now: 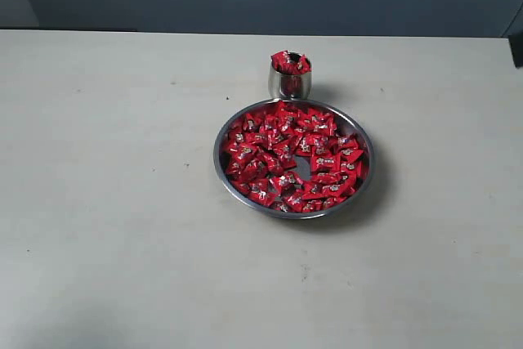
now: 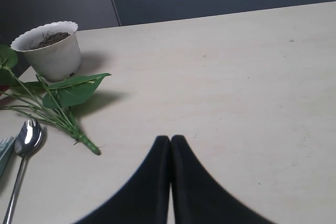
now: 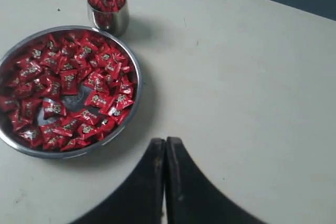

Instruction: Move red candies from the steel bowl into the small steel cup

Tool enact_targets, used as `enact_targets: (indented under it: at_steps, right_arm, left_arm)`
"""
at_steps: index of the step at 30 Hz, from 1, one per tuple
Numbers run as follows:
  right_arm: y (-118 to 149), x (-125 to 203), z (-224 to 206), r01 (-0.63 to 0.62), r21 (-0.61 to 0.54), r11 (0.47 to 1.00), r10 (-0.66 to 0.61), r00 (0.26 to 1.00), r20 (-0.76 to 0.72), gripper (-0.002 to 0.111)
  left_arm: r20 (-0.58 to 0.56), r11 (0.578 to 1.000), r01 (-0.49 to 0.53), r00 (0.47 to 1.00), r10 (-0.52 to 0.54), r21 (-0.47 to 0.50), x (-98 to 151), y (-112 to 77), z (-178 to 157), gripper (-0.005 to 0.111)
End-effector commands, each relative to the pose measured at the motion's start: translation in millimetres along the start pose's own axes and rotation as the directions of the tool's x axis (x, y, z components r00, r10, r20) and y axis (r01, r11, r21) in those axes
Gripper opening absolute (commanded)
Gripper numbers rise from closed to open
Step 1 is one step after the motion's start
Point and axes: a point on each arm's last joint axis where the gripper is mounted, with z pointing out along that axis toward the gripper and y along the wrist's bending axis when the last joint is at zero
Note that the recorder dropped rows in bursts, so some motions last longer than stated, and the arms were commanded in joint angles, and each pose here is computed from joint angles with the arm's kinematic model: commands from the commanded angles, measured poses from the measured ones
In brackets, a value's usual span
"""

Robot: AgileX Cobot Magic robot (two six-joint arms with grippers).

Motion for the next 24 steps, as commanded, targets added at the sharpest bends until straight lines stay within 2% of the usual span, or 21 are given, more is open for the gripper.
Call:
enact_targets:
  at_steps: [1, 8, 24]
  right_arm:
    - [-2, 20, -14, 0.008, 0.041, 0.999, -0.01, 0.999, 0.046, 0.0]
    - [-1, 33, -31, 0.003, 0.04, 0.999, -0.004, 1.0, 0.02, 0.0]
    - [-2, 33, -34, 0.007, 0.051, 0.999, -0.009, 0.999, 0.038, 0.0]
  left_arm:
    - [0.004, 1.0, 0.005, 1.0, -0.005, 0.002, 1, -0.3, 0, 0.0]
    - [0.004, 1.0, 0.003, 1.0, -0.003, 0.001, 1, -0.3, 0, 0.0]
    - [0.004, 1.0, 0.0, 1.0, 0.0, 0.0, 1, -0.2, 0, 0.0]
